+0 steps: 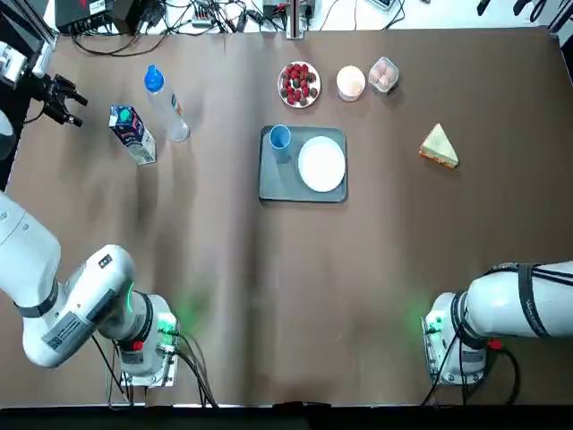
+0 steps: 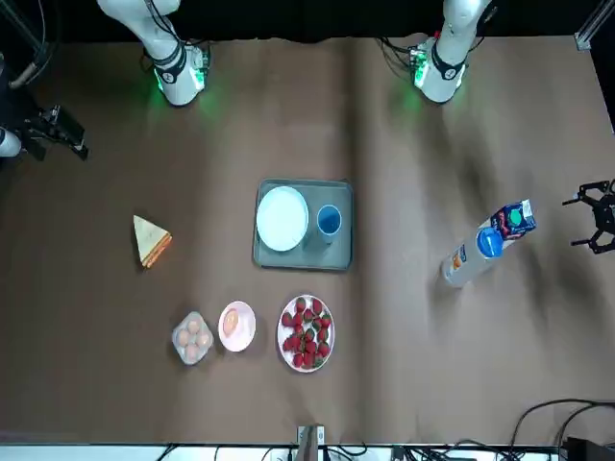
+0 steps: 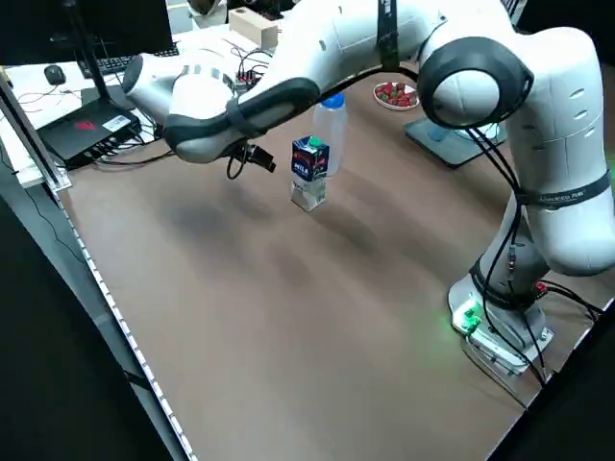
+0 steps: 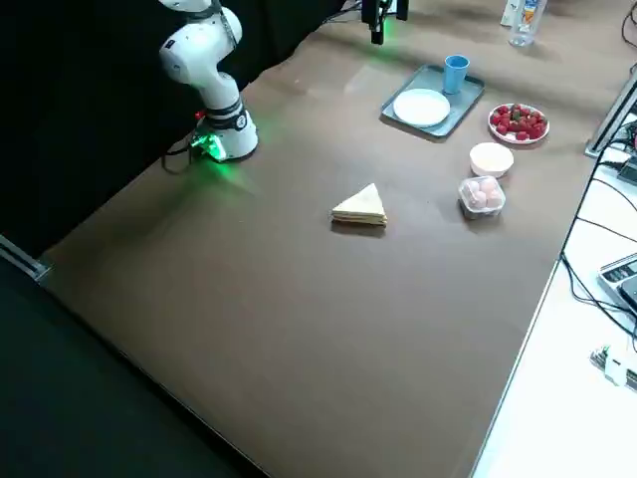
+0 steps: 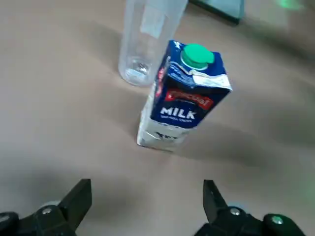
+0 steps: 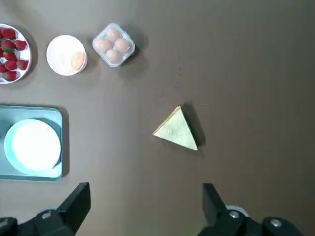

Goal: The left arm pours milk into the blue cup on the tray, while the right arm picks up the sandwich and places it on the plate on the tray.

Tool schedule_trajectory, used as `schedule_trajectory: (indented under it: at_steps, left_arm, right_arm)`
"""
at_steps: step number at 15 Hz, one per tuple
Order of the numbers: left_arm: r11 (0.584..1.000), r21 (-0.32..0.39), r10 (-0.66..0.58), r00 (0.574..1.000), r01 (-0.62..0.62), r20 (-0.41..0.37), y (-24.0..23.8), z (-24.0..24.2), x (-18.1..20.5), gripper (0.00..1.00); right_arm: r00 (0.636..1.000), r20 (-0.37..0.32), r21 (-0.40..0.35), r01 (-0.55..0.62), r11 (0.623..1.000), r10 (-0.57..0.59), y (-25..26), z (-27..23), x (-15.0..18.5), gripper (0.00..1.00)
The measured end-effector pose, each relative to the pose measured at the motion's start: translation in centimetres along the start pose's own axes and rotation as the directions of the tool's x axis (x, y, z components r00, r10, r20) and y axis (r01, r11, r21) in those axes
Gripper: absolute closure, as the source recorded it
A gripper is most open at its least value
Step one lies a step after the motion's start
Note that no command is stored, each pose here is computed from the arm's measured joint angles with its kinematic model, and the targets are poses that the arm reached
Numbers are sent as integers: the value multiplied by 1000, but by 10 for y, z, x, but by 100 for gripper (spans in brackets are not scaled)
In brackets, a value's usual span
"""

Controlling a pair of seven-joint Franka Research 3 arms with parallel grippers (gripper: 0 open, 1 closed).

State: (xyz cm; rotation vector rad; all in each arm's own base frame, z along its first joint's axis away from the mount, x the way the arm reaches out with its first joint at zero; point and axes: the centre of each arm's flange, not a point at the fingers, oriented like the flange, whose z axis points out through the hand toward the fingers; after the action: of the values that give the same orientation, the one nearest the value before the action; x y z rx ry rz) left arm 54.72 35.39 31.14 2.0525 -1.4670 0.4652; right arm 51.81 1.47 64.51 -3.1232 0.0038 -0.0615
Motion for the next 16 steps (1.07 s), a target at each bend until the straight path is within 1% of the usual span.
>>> schedule_trajectory:
  at_steps: [3, 5, 8, 11, 13, 16]
  left_arm:
    - [999, 28, 37, 999, -36, -33, -2, -7, 1, 0]
    - [994, 35, 109, 992, -107, -64, -4, -5, 5, 0]
    - [977, 44, 213, 970, -209, -116, -6, 7, 0, 0]
    - [967, 16, 252, 952, -253, -174, -3, 29, -23, 0]
    - [965, -5, 254, 936, -263, -241, -1, 63, -44, 0]
    - [959, -59, 244, 915, -277, -323, 5, 99, -55, 0]
  right_arm:
    - [999, 32, -3, -16, 1000, 16, 8, 23, 12, 0]
    - [996, 82, -6, -18, 1000, 19, 9, 51, 25, 0]
    - [986, 168, -12, -16, 1000, 18, 7, 105, 46, 0]
    - [965, 262, -18, -15, 1000, 20, 7, 163, 61, 0]
    - [948, 318, -21, -10, 1000, 16, 7, 197, 67, 0]
    - [925, 379, -33, 16, 999, -2, 11, 237, 73, 0]
